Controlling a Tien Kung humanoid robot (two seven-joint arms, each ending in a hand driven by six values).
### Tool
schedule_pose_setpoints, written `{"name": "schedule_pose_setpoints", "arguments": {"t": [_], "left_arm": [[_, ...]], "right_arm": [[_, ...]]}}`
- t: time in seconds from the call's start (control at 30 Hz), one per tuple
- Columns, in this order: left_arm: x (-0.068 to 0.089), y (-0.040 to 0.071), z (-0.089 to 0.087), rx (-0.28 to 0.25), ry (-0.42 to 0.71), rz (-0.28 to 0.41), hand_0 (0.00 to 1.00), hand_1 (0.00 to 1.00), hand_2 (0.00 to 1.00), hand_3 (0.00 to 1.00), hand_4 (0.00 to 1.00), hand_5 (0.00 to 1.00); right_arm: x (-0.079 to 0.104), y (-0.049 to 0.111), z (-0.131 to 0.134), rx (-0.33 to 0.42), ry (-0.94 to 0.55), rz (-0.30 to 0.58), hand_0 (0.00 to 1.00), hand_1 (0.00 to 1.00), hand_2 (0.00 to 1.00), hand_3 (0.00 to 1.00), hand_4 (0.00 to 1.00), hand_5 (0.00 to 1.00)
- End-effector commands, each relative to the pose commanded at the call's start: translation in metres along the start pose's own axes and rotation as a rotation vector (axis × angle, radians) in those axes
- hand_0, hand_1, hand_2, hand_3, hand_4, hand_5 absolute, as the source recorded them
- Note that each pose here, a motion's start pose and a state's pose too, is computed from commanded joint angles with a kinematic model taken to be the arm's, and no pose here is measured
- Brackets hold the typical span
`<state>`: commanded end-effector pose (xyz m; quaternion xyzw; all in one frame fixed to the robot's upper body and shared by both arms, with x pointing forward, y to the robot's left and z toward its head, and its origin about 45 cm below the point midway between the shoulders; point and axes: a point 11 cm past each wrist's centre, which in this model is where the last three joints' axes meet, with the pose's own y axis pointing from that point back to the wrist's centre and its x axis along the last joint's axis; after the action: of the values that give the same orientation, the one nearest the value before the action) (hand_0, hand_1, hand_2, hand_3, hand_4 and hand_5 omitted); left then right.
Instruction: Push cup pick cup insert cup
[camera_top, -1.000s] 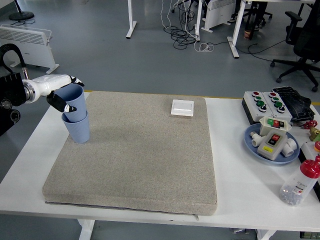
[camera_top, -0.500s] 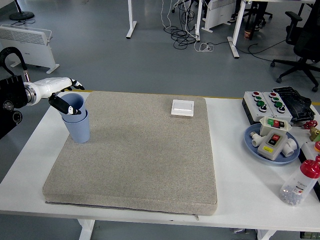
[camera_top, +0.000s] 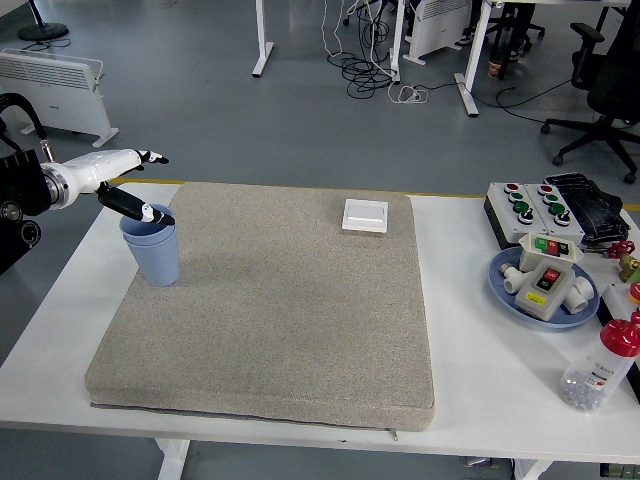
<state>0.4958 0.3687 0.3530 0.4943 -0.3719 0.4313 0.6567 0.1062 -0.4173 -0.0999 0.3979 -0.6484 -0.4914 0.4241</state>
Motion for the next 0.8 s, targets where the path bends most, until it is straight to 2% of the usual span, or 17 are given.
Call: {"name": "schedule_pose_setpoints", "arguments": {"t": [0.03,0.07,0.17,0.2,0.23,0.33,0.37,0.4,0.47,0.57,0.6,0.67,0.77,0.8], "left_arm": [[0.001,0.000,0.001,-0.003,0.002,0.003,0.884,0.906,0.998,0.964,0.998,0.557],[0.003,0.002,0.006,-0.043,0.009,0.033,0.884,0.906,0.998,0.964,0.998,0.557],[0.017,0.011,0.030,-0.207,0.103,0.158,0.884,0.906,0.998,0.964,0.998,0.557],[0.022,0.016,0.038,-0.259,0.149,0.199,0.755,0.762,0.850,0.792,0.735,0.505],[0.026,0.021,0.046,-0.308,0.214,0.240,0.755,0.762,0.850,0.792,0.735,0.505],[0.035,0.032,0.056,-0.380,0.371,0.296,0.755,0.762,0.850,0.792,0.735,0.505],[0.034,0.034,0.057,-0.384,0.425,0.302,0.755,0.762,0.850,0.792,0.735,0.505],[0.030,0.038,0.058,-0.386,0.499,0.305,0.674,0.688,0.730,0.613,0.621,0.652],[0.026,0.043,0.058,-0.387,0.615,0.308,0.674,0.688,0.730,0.613,0.621,0.652],[0.014,0.049,0.047,-0.363,0.825,0.296,0.674,0.688,0.730,0.613,0.621,0.652],[0.008,0.050,0.043,-0.357,0.891,0.289,0.708,0.739,0.802,0.702,0.624,0.905],[-0.003,0.054,0.031,-0.349,1.040,0.283,0.708,0.739,0.802,0.702,0.624,0.905],[-0.018,0.063,0.018,-0.376,1.237,0.287,0.708,0.739,0.802,0.702,0.624,0.905],[-0.021,0.065,0.014,-0.384,1.299,0.287,0.749,0.784,0.846,0.767,0.630,0.998]], "right_arm": [[0.000,0.000,0.000,0.000,0.000,0.000,0.774,0.715,0.716,0.619,0.286,0.559],[0.000,0.000,-0.001,0.002,-0.002,-0.001,0.774,0.715,0.716,0.619,0.286,0.559],[0.000,0.000,-0.002,0.005,-0.004,-0.002,0.774,0.715,0.716,0.619,0.286,0.559],[0.000,0.000,-0.002,0.006,-0.006,-0.002,0.774,0.715,0.716,0.619,0.286,0.558],[0.000,0.000,-0.002,0.006,-0.007,-0.002,0.774,0.715,0.716,0.619,0.286,0.558],[-0.001,0.000,-0.003,0.007,-0.007,-0.002,0.774,0.715,0.716,0.619,0.286,0.558],[0.000,0.000,-0.002,0.006,-0.007,-0.002,0.774,0.715,0.716,0.619,0.286,0.558],[0.000,0.000,-0.002,0.006,-0.009,-0.002,0.774,0.715,0.715,0.619,0.286,0.558],[0.000,0.000,-0.002,0.006,-0.010,-0.001,0.774,0.715,0.715,0.619,0.286,0.558],[0.001,0.000,-0.002,0.006,-0.010,0.000,0.774,0.715,0.715,0.619,0.286,0.558],[0.001,0.000,-0.002,0.006,-0.010,0.001,0.774,0.715,0.715,0.619,0.286,0.558],[0.001,0.000,-0.002,0.006,-0.009,0.001,0.774,0.715,0.715,0.619,0.286,0.558],[0.001,0.000,-0.001,0.004,-0.007,0.002,0.774,0.715,0.715,0.619,0.286,0.558],[0.001,0.000,-0.001,0.004,-0.008,0.001,0.774,0.715,0.715,0.619,0.286,0.558]]}}
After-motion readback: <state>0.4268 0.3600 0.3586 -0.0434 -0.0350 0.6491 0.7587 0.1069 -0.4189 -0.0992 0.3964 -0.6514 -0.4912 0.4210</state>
